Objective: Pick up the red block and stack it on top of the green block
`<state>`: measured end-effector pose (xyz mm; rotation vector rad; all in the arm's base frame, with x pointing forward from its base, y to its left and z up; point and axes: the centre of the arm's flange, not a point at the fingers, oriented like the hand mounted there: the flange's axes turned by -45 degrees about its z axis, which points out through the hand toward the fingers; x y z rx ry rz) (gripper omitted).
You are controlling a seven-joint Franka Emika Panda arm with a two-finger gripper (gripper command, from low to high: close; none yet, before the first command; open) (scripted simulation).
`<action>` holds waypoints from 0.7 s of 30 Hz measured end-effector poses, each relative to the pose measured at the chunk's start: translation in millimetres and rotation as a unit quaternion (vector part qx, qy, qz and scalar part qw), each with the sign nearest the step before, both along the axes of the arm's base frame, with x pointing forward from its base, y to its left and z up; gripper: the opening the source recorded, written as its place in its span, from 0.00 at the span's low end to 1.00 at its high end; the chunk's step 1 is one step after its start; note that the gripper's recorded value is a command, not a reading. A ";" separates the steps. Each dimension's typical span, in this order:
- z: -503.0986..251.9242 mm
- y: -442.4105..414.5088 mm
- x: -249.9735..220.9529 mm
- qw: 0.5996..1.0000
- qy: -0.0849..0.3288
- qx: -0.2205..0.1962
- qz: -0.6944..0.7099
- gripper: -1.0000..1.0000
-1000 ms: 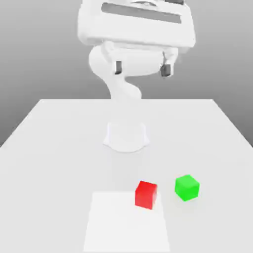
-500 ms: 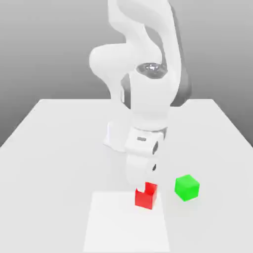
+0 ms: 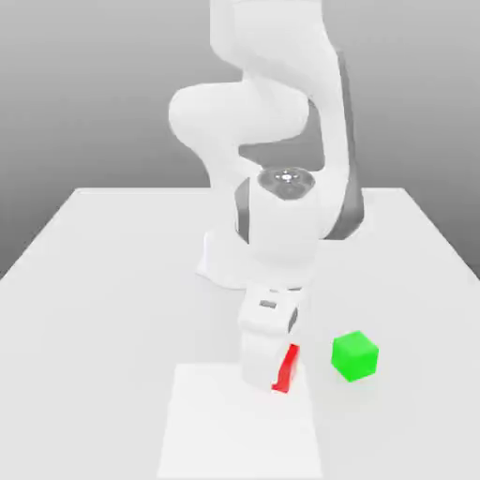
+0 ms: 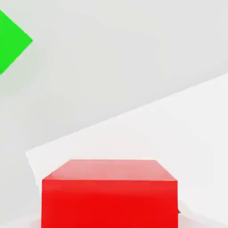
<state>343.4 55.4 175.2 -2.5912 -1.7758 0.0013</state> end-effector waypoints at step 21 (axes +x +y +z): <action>9.9 125.0 -49.0 0.999 0.000 0.000 0.049 1.00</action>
